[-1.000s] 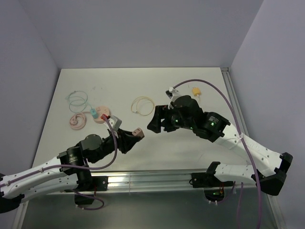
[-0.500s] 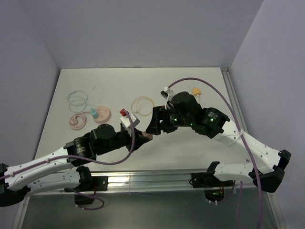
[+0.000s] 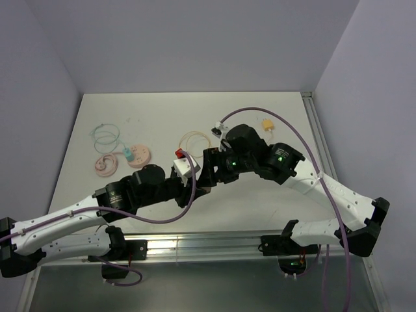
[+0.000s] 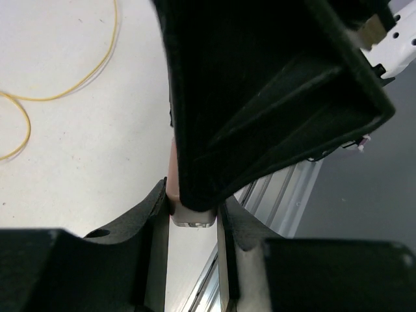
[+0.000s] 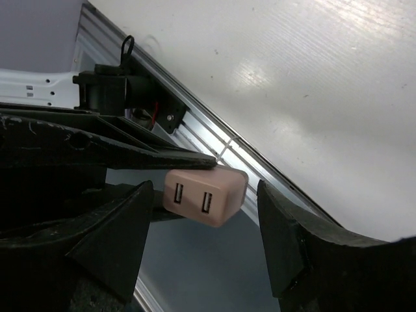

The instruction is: Insert the plug

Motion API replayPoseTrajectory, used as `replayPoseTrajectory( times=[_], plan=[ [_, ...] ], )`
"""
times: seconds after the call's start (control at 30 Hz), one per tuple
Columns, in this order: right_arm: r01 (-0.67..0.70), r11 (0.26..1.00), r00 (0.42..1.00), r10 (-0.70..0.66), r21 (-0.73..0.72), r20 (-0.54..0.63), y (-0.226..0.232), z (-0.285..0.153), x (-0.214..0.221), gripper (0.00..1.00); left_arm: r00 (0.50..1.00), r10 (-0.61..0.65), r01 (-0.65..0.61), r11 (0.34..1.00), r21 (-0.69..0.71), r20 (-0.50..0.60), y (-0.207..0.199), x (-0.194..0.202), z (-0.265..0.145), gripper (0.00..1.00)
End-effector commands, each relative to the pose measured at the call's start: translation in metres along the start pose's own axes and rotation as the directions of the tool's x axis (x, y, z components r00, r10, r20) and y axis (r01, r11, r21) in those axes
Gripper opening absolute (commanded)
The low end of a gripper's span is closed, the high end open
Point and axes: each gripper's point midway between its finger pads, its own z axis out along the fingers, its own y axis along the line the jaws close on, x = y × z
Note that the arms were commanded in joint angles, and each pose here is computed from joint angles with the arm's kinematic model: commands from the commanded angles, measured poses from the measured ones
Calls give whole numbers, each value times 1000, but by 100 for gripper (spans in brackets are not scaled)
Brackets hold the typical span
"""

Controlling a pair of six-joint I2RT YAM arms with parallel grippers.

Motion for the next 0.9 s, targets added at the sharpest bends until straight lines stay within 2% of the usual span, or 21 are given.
replayPoseTrajectory(
  times=[0.0,0.23,0.4,0.57,0.7,0.77,0.8,0.87],
  plan=[
    [27,999,1000,-27,-44,1,20,-3,-5,71,997,27,-30,999,37,77,-9,-30,-4,0],
    [28,1000,999,-28,6,-47,14,11,6,68,998,41,-42,999,26,54,-7,-29,-4,0],
    [22,999,997,-20,26,-74,6,15,16,65,999,41,-39,997,-63,31,8,-25,-2,0],
    [11,999,997,-7,47,-81,-3,24,22,60,997,35,-29,997,-76,68,11,-26,-5,0],
    [-11,999,998,13,32,-63,-3,31,22,50,995,28,-20,997,-74,101,10,-30,-11,0],
    [-26,999,998,28,27,-48,-3,35,19,38,993,27,-18,997,-78,114,11,-32,-14,0],
    [-34,999,999,35,32,-42,-4,36,18,26,993,22,-13,997,-81,120,12,-33,-15,0],
    [-39,999,999,40,30,-30,-4,39,17,19,991,20,-9,997,-83,134,12,-33,-19,0]
  ],
)
